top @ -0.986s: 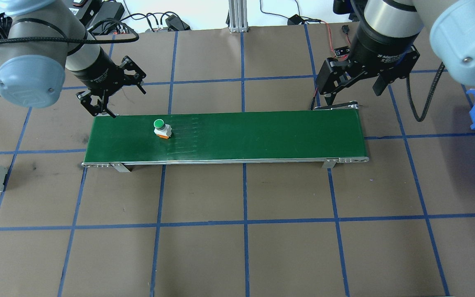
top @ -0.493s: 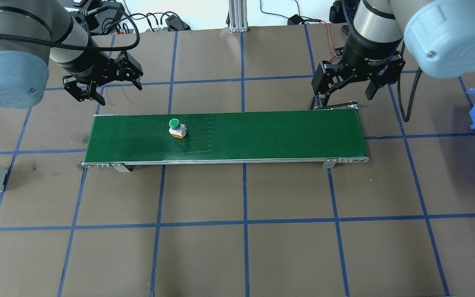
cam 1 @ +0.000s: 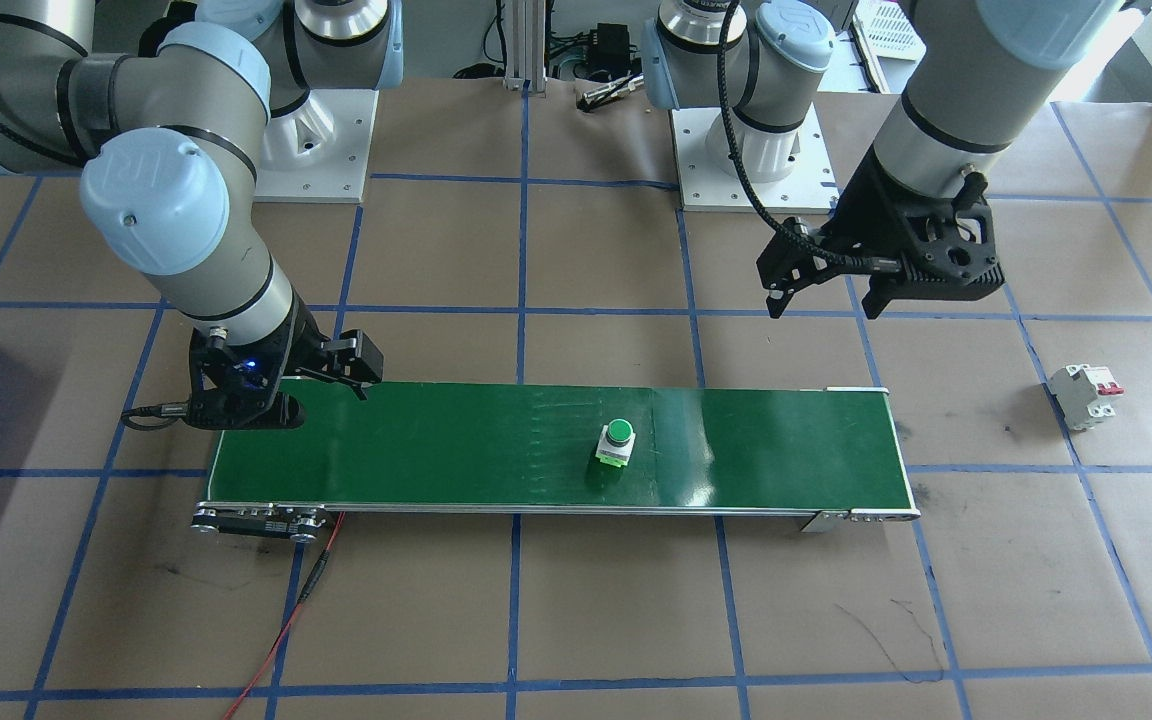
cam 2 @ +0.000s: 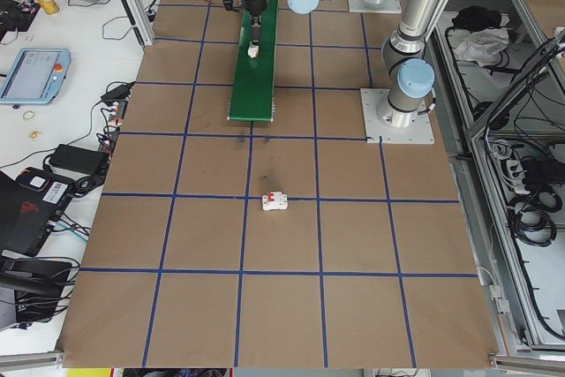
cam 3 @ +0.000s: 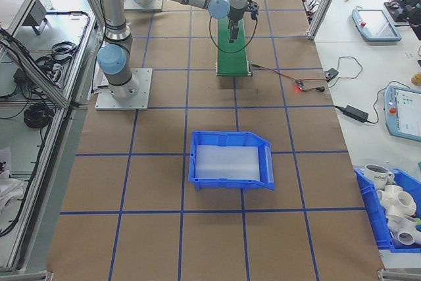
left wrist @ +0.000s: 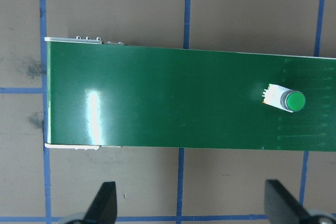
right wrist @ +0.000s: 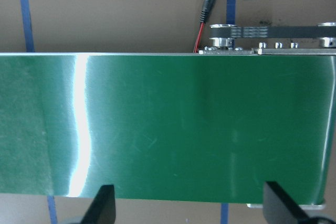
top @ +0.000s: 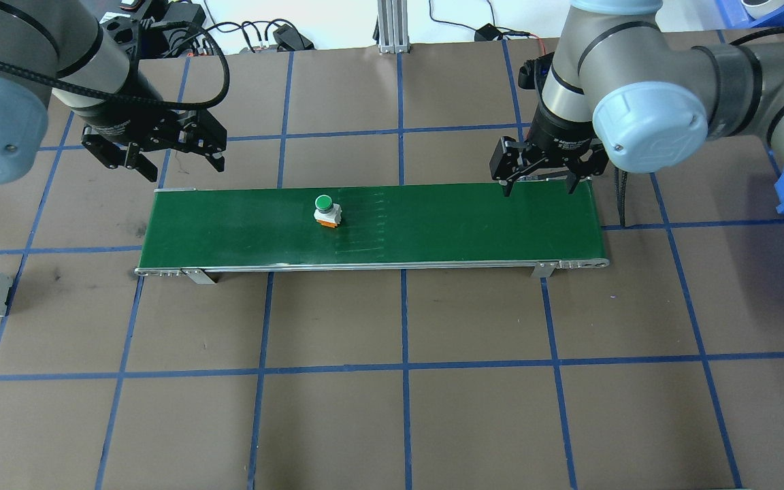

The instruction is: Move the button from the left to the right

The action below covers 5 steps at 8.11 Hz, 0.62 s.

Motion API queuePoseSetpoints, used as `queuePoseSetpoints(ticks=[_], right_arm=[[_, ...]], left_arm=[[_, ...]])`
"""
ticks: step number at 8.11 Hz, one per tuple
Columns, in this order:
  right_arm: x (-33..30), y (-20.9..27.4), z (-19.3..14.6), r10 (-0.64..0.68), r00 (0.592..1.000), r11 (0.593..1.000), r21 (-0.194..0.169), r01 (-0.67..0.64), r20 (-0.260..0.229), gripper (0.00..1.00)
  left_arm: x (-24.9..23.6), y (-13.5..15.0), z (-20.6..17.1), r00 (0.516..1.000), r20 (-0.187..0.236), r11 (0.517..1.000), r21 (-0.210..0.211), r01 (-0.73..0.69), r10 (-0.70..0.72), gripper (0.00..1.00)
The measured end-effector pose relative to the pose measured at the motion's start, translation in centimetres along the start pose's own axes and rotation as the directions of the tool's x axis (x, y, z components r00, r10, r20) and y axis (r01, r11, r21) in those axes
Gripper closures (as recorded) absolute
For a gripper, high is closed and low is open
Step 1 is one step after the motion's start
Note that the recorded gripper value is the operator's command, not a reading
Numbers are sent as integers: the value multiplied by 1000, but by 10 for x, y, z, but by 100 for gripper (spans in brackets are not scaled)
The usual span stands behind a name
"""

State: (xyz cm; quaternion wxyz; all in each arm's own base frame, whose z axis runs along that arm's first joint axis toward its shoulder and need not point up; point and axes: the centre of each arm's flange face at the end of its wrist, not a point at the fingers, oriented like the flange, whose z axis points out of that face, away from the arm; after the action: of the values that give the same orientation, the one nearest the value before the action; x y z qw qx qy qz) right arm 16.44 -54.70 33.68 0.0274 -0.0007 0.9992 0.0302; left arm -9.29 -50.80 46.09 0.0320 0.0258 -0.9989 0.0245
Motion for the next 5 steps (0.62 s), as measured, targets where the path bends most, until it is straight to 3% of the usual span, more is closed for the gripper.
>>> queuePoseSetpoints(ticks=[1,3,5], right_arm=[[-1,-5,7,52,998,999,4,-52,42,0],[11,-12,6,177,967,984,-23,-176,185,0],[19,-12,6,223,947,975,-44,-218,231,0]], left_arm=[[2,1,-15,1000,9,1000,24,-4,4,0],[5,3,-30,1000,16,999,45,-18,17,0],[19,9,-34,999,18,998,39,-44,43,0]])
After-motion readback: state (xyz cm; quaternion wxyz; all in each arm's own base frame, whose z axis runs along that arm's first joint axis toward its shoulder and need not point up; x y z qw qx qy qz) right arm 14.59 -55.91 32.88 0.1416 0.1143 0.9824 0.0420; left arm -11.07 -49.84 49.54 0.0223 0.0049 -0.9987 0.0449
